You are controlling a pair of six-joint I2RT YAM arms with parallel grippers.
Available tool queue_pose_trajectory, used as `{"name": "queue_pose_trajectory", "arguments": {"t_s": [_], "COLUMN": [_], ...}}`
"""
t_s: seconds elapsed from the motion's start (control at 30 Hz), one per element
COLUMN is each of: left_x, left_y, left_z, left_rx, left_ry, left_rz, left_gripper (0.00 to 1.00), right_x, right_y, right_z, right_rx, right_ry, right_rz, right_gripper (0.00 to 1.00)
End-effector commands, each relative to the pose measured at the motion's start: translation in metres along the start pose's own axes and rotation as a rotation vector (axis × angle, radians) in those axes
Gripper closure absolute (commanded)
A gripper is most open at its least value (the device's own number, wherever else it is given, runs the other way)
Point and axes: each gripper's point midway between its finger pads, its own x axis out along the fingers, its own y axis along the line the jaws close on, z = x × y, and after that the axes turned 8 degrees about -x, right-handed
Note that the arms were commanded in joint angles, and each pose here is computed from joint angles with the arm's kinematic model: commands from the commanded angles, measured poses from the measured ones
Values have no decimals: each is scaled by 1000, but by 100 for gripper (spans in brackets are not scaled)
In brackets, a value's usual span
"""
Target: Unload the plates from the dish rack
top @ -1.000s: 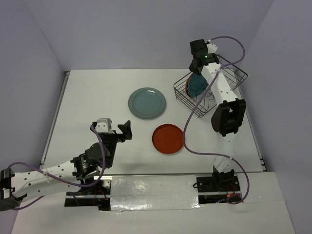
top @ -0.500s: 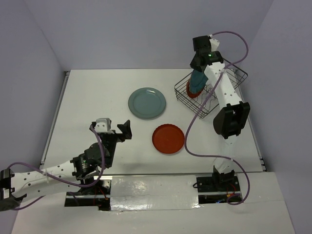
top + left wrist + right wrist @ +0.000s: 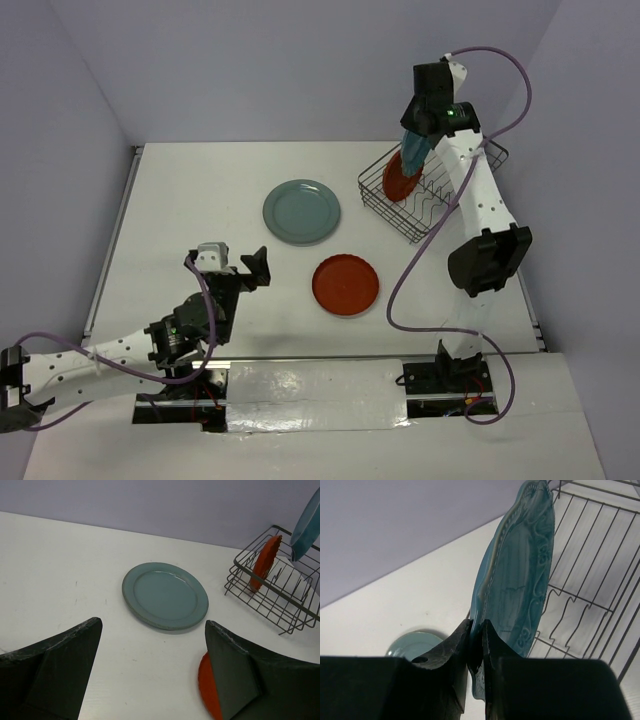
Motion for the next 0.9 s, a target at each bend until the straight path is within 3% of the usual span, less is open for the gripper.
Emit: {"name": "queue_pose_trajectory", "arguments": {"t_s": [0.0,0.2,0.27,0.3,0.33,0.37,0.43,0.47,0.5,0.53,0.57,0.73,0.77,0.8,0.87], "left_x": [0,5,11,18,23,29,48,55,71,75,81,110,116,119,117], "left_y": [-10,-40,-45,-56,-57,-66,-64,-72,-55,-68,-72,-49,-32,-27,-28], "left_z": [23,39,30,51,39,60,53,77,86,80,99,123,137,141,144], "left_rx": [-64,-150,-99,-156,-91,-117,-109,-169,-185,-200,-229,-192,-195,-205,-253], "left_ry": [-35,22,98,103,160,160,246,243,239,313,308,395,369,366,407], "left_rz": [-22,-86,-69,-82,-68,-72,-63,-78,-39,-119,-143,-124,-81,-83,-177], "left_gripper": [4,4,5,5,6,7,6,7,9,11,12,8,7,7,8], "right_x": [-55,-95,-119,-126,-138,-148,-163,-174,-185,-186,-198,-224,-237,-235,-246], "right_y": [7,10,22,27,34,46,59,72,74,82,98,125,121,136,138], "right_z": [81,103,108,109,115,114,117,110,110,104,93,36,34,0,-17], "right_rx": [20,-68,-96,-147,-174,-206,-307,-332,-368,-429,-470,-727,-743,-817,-857], "right_ry": [-271,-347,-392,-409,-436,-454,-505,-516,-537,-552,-562,-644,-664,-641,-671], "right_rz": [104,158,201,203,214,216,203,212,208,206,244,262,291,388,445], "right_gripper": [100,100,100,100,100,100,100,100,100,100,100,100,100,100,100]}}
